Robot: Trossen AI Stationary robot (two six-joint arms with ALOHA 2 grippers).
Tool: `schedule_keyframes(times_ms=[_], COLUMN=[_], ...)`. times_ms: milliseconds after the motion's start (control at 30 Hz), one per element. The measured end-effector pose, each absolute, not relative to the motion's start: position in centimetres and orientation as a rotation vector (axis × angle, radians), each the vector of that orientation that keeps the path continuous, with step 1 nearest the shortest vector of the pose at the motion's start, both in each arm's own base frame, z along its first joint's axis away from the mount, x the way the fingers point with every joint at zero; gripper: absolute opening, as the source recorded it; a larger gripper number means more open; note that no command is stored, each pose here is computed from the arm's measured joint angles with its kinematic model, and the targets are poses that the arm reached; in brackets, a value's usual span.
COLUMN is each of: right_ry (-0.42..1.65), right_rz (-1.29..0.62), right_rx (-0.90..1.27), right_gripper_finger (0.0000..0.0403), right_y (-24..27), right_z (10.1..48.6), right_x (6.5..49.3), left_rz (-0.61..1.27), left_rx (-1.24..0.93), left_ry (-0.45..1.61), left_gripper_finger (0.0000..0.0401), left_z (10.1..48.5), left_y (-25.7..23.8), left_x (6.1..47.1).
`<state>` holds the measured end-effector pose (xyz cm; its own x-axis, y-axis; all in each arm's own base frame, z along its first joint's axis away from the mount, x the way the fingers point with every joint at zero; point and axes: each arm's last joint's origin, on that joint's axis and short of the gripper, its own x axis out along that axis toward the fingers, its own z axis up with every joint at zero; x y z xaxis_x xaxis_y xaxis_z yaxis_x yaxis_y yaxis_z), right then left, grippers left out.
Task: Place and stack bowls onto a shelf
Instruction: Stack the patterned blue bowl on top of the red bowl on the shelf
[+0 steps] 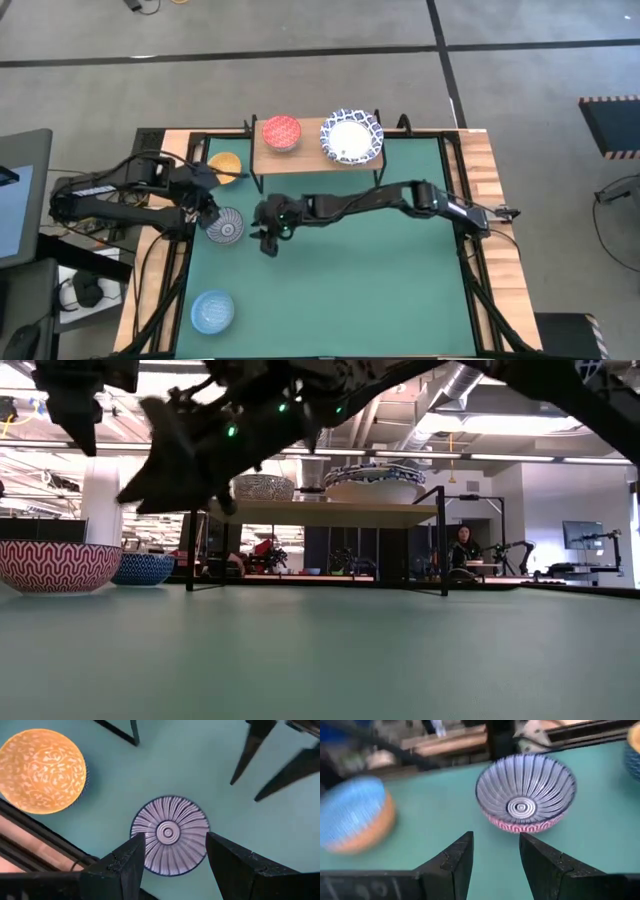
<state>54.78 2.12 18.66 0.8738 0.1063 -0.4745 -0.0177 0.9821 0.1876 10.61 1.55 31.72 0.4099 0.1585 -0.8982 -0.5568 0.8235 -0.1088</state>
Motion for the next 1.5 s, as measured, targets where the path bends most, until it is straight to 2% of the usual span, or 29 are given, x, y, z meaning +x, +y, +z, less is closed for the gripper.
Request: schedule_keyframes(times_ms=[100, 233, 467, 767, 1033, 1100, 1267, 1467, 1500], right_ry=[0.516, 0.496, 0.350, 0.477, 0.603, 0.622, 0.630, 0.489, 0.477], right_rz=[0.103, 0.123, 0.185, 0.084, 0.063, 0.075, 0.148, 0.139, 0.130], right_rx=[0.069, 0.001, -0.372, -0.278, -0.209, -0.219, -0.226, -0.234, -0.226], right_gripper_finger=[0.0185, 0.0185, 0.0185, 0.0185, 0.0185, 0.0185, 0.0185, 0.0184, 0.0185], right_y=[2.8, 2.9, 2.7, 1.2, 0.1, 0.1, 0.6, 1.2, 1.2], right_z=[17.2, 17.2, 18.4, 18.6, 20.6, 22.1, 25.9, 31.9, 32.9], right_x=[55.5, 55.7, 56.2, 55.5, 53.9, 53.2, 51.3, 49.2, 48.6], left_rz=[0.398, 0.329, 0.329, 0.192, 0.172, 0.144, 0.151, 0.178, 0.183], left_rx=[-0.393, -0.383, -0.449, -0.497, -0.413, -0.398, -0.354, -0.314, -0.307], left_ry=[1.098, 1.169, 1.229, 1.140, 1.172, 1.168, 1.191, 1.174, 1.162], left_gripper_finger=[0.0192, 0.0192, 0.0192, 0.0192, 0.0192, 0.0189, 0.0146, 0.0023, 0.0014], left_z=[30.8, 29.1, 26.6, 23.0, 19.6, 18.7, 17.2, 17.1, 17.2], left_y=[1.3, 0.9, 0.4, -1.2, -2.3, -2.6, -3.0, -2.9, -2.9], left_x=[10.8, 11.0, 11.2, 13.0, 12.7, 12.6, 12.1, 12.1, 12.2])
